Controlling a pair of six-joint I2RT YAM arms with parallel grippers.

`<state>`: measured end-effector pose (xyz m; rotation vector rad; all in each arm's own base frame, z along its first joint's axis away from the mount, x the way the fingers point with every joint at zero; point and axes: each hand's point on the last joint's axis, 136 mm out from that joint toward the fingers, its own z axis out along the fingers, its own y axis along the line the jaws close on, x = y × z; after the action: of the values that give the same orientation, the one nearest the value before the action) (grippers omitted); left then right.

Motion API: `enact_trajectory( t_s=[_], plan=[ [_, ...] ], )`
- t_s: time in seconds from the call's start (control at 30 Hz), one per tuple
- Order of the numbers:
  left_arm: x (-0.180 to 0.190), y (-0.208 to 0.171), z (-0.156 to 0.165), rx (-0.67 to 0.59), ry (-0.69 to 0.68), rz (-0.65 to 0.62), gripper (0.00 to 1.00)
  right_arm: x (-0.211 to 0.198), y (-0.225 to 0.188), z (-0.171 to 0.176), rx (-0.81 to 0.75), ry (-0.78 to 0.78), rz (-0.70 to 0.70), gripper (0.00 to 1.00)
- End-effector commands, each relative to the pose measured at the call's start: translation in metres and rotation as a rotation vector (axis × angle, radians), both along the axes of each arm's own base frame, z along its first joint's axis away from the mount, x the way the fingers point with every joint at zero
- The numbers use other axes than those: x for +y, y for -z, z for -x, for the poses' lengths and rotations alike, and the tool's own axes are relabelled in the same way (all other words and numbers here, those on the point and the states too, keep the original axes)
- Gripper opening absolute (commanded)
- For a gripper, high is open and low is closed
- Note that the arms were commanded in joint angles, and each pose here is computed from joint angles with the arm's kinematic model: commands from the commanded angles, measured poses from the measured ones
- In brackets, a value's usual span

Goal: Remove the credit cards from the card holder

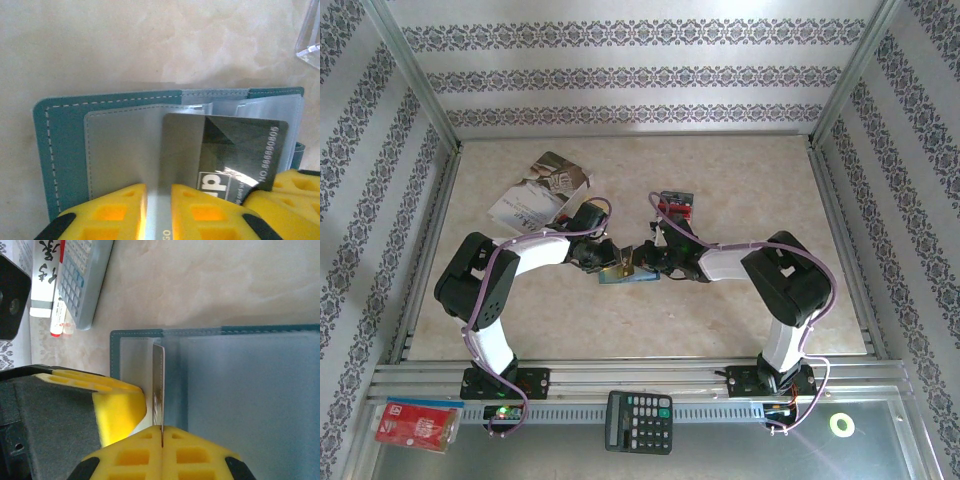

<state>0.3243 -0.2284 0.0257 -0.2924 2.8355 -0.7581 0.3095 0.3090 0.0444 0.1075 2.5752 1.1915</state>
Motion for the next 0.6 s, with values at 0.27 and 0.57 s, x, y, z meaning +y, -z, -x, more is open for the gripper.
enact_trajectory(
  t_s=[0.27, 0.57],
  plan=[
    [0.002, -0.042, -0.016, -0.092, -0.002, -0.032, 0.46, -0.059, -0.076, -0.01, -0.383, 0.028, 0.188, 0.0],
    [0.062, -0.092, -0.035, -0.23, -0.179, -0.027, 0.74, -0.119, -0.139, -0.039, -0.636, 0.043, 0.411, 0.0]
  ],
)
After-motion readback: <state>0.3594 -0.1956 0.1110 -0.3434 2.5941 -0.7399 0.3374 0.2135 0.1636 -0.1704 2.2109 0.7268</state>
